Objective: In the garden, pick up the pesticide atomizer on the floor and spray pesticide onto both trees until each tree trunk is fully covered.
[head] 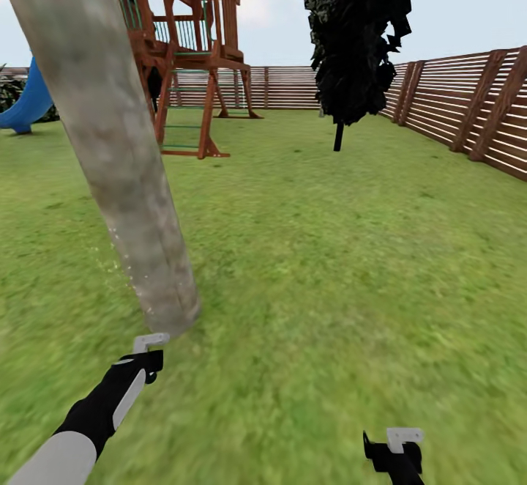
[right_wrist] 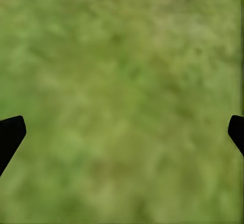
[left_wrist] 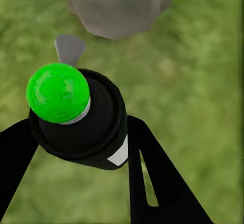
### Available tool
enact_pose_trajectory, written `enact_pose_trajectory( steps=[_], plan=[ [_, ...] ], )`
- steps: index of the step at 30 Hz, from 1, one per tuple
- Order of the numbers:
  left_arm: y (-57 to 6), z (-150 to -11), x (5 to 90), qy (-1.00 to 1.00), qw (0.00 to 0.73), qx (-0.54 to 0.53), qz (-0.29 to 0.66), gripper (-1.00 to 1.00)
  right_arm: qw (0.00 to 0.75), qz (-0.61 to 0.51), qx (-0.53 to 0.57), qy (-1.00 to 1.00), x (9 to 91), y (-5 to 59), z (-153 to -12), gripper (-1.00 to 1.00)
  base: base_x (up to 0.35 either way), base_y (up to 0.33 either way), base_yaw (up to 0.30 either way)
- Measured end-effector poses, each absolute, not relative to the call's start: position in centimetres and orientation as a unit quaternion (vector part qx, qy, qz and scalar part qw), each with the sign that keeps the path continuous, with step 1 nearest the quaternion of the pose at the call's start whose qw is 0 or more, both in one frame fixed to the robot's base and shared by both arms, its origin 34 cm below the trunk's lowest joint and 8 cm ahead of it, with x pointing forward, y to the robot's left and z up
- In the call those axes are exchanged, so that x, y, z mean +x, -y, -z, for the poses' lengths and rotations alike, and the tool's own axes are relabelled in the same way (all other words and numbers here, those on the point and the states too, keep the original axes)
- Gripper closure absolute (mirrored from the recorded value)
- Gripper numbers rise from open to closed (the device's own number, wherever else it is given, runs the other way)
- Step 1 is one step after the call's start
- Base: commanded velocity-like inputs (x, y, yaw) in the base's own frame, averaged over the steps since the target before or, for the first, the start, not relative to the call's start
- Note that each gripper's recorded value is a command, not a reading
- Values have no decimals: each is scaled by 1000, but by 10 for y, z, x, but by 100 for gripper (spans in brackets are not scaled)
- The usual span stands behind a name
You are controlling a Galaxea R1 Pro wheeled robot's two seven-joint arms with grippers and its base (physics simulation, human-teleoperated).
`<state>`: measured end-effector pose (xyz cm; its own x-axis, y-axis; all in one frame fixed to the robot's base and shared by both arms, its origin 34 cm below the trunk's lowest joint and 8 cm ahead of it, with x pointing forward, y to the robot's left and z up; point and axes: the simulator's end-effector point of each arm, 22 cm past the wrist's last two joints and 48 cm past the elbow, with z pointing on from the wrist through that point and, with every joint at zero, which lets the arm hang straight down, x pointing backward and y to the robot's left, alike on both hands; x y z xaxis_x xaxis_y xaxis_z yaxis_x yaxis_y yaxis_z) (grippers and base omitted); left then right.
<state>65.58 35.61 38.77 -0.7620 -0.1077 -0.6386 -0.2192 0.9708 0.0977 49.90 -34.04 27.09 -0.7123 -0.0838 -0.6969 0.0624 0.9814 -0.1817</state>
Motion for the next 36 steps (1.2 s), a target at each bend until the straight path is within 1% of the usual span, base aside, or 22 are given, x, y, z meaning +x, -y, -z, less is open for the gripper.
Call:
enact_pose_trajectory(
  steps=[9, 11, 16, 34, 36],
  plan=[
    [-356, -388, 656, -935, 334, -88, -83, 100, 379, 96, -6, -920, 499, 340, -271, -100, 149, -241, 267],
    [-356, -388, 656, -935, 333, -88, -83, 100, 379, 96, -6, -920, 499, 340, -271, -100, 97, -261, 107],
    [-356, -387, 656, -935, 333, -87, -83, 100, 379, 96, -6, -920, 499, 340, -271, -100, 16, -272, 32],
    [-356, -390, 658, -934, 336, -87, -83, 100, 379, 96, -6, -920, 499, 340, -271, -100, 0, -275, 270],
    [-355, -399, 664, -931, 347, -85, -82, 100, 380, 97, -4, -920, 499, 341, -271, -100, 0, -59, 49]
  ],
)
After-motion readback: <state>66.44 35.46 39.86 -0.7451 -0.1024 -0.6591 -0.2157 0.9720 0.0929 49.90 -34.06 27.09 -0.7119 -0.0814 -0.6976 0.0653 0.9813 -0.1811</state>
